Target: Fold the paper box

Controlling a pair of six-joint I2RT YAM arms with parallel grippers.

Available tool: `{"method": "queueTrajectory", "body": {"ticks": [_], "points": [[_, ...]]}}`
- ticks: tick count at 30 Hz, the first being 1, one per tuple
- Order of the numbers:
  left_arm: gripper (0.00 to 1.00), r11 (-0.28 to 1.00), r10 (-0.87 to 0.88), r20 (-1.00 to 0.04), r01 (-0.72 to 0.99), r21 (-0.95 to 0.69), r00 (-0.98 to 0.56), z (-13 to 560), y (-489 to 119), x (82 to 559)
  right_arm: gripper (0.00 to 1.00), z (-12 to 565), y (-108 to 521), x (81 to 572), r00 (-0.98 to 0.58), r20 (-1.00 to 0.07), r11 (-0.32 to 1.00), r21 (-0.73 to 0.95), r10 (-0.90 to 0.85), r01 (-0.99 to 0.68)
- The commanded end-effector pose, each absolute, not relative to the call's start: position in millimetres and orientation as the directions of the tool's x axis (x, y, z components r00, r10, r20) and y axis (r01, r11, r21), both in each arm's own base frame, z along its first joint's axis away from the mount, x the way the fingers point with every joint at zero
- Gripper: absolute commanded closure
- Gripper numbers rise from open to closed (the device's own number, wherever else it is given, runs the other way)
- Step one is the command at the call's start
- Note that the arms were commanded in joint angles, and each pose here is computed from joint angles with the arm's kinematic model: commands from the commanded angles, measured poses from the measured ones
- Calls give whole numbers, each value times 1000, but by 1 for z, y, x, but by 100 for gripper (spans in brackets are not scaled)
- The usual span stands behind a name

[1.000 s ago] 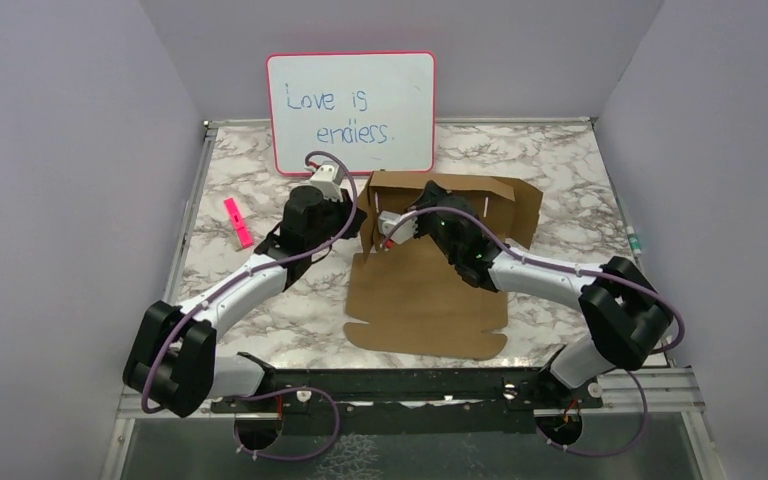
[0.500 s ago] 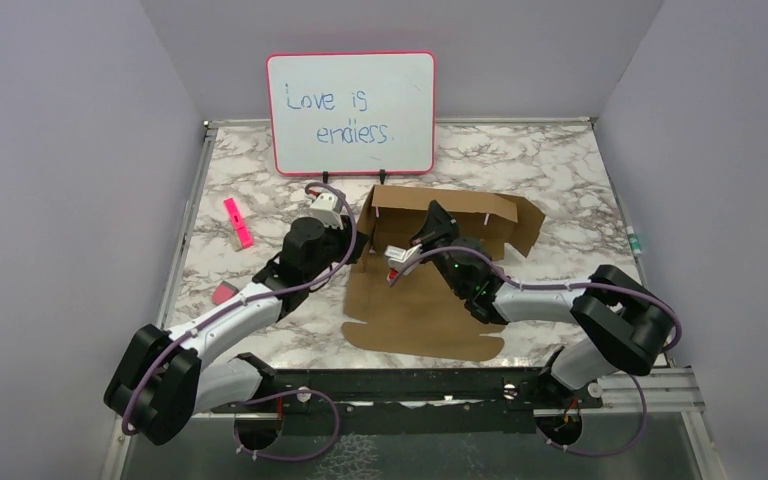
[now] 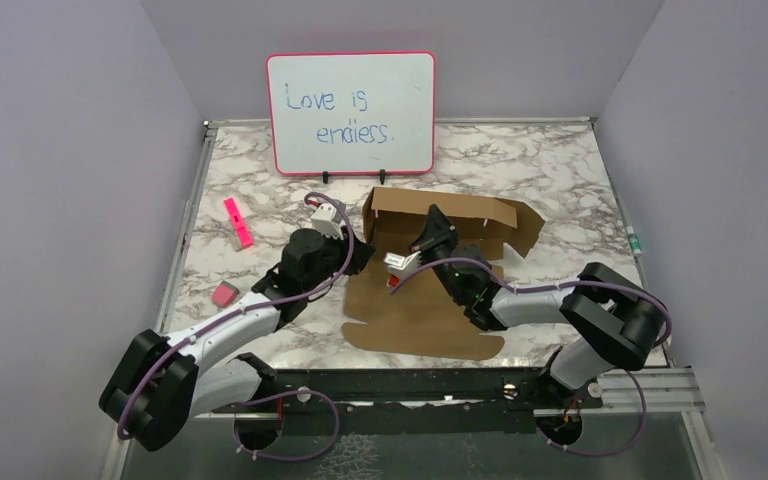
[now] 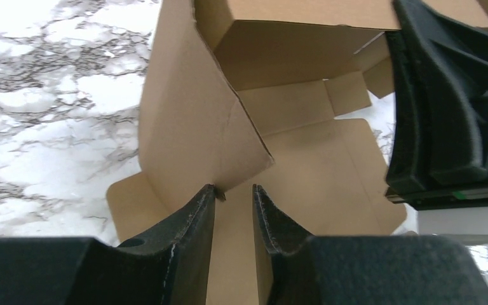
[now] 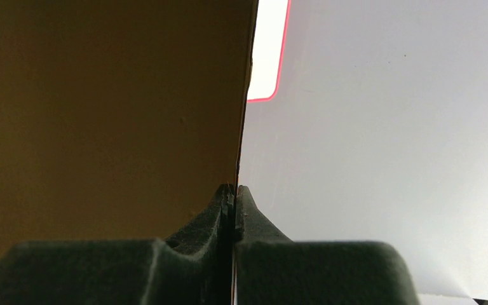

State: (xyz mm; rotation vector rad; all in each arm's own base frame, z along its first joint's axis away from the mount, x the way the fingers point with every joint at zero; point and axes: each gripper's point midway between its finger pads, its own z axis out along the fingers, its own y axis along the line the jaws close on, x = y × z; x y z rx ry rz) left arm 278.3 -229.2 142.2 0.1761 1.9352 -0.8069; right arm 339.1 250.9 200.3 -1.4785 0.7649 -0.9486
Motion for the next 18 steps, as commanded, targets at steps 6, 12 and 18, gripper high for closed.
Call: {"method": "queueTrajectory", "body": {"ticks": [6,12,18], "points": [[69,670,-268,-832,527,-523,-486,173,-255,263,95,218,261,341,456,118,-70,-990,-882,120],[58,695,-246,-843,519,-498,-479,164,-251,265,95,214,261,341,458,129,-85,-990,-880,115],[31,761,-229,-899,508,-405,-374,200,-229,269,95,213,260,341,455,130,-94,-990,-881,101]]}}
